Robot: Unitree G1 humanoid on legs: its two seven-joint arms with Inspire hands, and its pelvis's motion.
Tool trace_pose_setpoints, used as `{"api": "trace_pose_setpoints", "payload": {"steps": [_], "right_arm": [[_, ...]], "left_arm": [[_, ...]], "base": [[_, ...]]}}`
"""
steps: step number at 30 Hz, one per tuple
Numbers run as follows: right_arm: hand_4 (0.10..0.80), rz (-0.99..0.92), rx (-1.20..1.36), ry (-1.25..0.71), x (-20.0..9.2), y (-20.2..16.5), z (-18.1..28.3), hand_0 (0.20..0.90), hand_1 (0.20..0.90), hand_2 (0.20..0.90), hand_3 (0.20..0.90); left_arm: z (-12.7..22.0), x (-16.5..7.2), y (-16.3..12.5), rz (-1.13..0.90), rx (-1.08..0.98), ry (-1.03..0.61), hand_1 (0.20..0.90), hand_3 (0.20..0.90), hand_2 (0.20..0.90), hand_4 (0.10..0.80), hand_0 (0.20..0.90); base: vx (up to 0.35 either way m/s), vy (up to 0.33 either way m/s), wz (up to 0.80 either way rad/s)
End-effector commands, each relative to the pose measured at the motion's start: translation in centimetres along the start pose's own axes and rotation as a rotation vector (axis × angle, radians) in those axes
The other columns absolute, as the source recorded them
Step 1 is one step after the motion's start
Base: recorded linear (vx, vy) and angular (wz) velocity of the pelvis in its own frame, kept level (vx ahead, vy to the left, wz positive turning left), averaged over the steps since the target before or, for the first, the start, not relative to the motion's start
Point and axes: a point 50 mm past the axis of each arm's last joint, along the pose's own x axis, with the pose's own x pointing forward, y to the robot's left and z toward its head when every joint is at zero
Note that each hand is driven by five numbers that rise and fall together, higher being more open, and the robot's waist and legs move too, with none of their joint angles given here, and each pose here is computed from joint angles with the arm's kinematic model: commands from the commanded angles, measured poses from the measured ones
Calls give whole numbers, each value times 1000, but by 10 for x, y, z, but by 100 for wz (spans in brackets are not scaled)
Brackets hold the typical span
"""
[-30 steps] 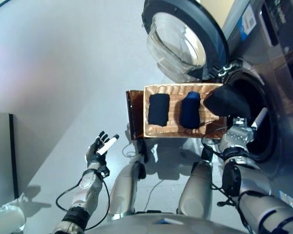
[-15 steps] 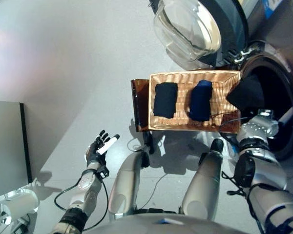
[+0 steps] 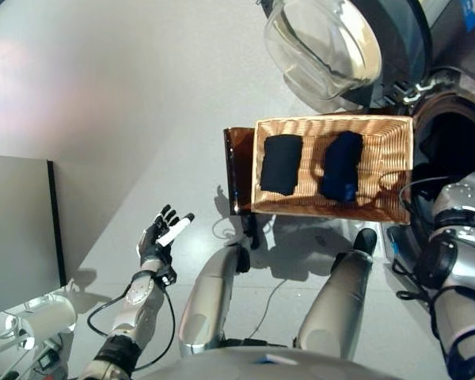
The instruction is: Pick up the clothes and place them into the washing machine
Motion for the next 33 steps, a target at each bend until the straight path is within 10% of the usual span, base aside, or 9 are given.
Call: {"api": "trace_pose_setpoints", "payload": {"steps": [1,5,6,7,33], "right_arm": [[300,103,26,-234,9,30,65,200,200,200,200],[329,107,23,-232,9,31,64,241,241,241,241],[422,116,25,-226,8,31,61,370,370,370,370],[800,132,31,-216,6,33,58,900,900,900,900],[800,225,-203,10,-4,-26,-23,900,900,900,900]], "left_arm": [[14,-5,29,94,38,-84,900,900,900,800,900],[14,-5,32,103,47,-82,900,900,900,800,900],[14,-6,34,111,49,-81,900,900,900,800,900],[14,-6,33,109,47,-83,900,900,900,800,900],[11,-3,38,127,31,-66,900,900,900,800,900]], "base": [[0,0,0],[0,0,0],[0,0,0],[0,0,0],[0,-9,-2]]}}
